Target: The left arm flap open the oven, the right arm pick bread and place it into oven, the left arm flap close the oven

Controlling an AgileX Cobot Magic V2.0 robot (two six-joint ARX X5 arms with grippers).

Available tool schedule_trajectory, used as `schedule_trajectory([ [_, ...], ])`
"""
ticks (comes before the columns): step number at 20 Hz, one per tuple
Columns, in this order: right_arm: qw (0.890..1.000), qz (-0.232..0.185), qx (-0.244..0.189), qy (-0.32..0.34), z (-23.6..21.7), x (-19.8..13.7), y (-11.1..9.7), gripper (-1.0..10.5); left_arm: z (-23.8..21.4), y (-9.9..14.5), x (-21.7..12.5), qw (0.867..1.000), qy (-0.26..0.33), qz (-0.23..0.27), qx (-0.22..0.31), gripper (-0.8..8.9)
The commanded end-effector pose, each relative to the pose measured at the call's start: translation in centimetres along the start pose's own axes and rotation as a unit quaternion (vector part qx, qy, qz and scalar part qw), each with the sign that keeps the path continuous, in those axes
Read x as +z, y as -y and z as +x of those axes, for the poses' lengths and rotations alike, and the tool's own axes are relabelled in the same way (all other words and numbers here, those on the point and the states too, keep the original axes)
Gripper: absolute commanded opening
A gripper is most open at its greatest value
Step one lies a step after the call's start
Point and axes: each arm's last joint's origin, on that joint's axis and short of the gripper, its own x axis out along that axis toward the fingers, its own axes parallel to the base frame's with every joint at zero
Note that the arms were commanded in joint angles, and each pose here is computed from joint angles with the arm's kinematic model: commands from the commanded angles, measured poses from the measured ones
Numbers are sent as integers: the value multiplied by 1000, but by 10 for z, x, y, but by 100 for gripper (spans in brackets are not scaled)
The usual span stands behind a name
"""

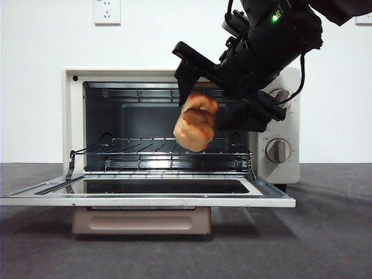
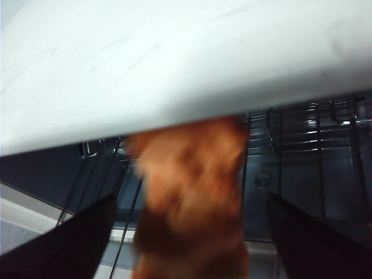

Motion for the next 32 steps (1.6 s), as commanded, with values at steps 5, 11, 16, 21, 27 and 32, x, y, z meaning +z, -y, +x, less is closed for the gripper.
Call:
schedule_trajectory([
  [5, 1000, 5, 26, -12, -1, 3, -7, 459, -4, 1, 3, 1000, 3, -2, -6, 16],
  [11, 996, -19, 49, -68, -47, 10, -27, 459, -2, -2, 3, 999, 11, 8, 46, 15],
  [16, 984, -95, 116, -92, -119, 28, -42, 440, 22, -1, 5, 996, -51, 12, 69, 14],
  [21, 972, -127, 163, -108, -193, 41, -30, 416, 76, -3, 19, 990, -134, 3, 47, 14],
  [27, 974, -140, 126, -128, -260, 33, 3, 414, 117, -47, 32, 982, -171, -81, 17, 14],
  [32, 976, -137, 122, -116, -287, 28, 17, 355, 113, -104, 21, 969, -154, -194, 24, 14],
])
